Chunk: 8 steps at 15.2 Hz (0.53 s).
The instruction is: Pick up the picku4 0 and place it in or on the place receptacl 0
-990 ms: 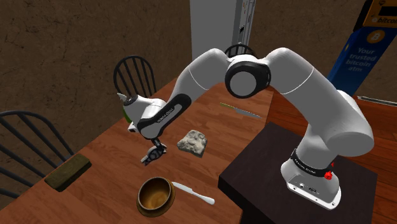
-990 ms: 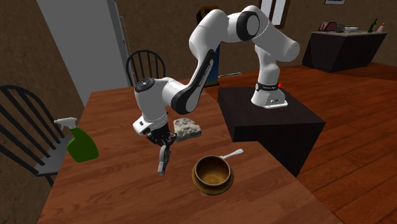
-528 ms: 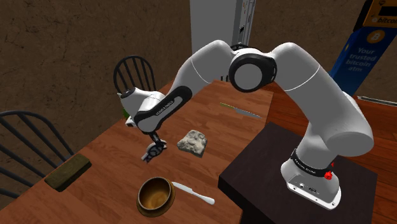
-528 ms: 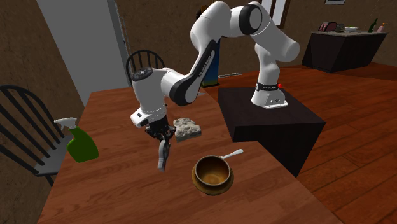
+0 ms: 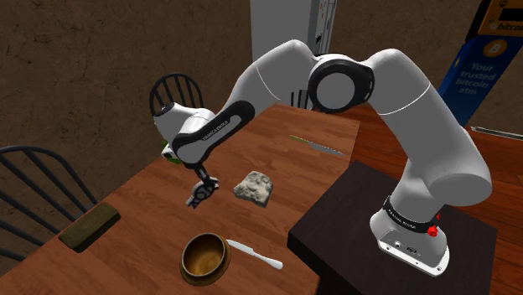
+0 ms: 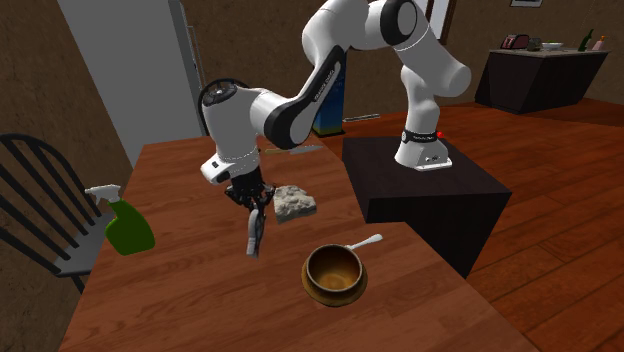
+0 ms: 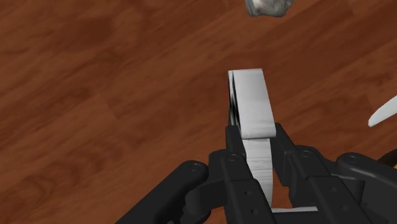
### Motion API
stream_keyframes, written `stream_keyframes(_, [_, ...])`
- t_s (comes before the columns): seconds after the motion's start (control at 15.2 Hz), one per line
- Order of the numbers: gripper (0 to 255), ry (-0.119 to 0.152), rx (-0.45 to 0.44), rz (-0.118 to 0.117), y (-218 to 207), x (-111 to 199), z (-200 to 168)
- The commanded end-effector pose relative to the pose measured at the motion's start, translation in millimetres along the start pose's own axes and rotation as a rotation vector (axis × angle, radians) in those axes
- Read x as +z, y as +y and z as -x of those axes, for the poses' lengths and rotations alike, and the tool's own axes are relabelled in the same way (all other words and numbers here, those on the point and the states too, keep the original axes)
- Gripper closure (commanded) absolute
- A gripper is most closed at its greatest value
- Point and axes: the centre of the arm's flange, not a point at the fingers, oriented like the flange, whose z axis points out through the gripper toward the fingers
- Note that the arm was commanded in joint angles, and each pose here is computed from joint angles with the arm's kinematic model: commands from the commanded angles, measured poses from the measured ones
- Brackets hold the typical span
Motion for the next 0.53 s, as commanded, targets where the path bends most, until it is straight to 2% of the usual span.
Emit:
stream_keyframes(0.0, [255, 0.000, 0.000, 0.000, -0.4, -10.1, 1.6])
stream_keyframes(0.46, [255, 0.000, 0.000, 0.000, -1.8, -46.5, 7.8])
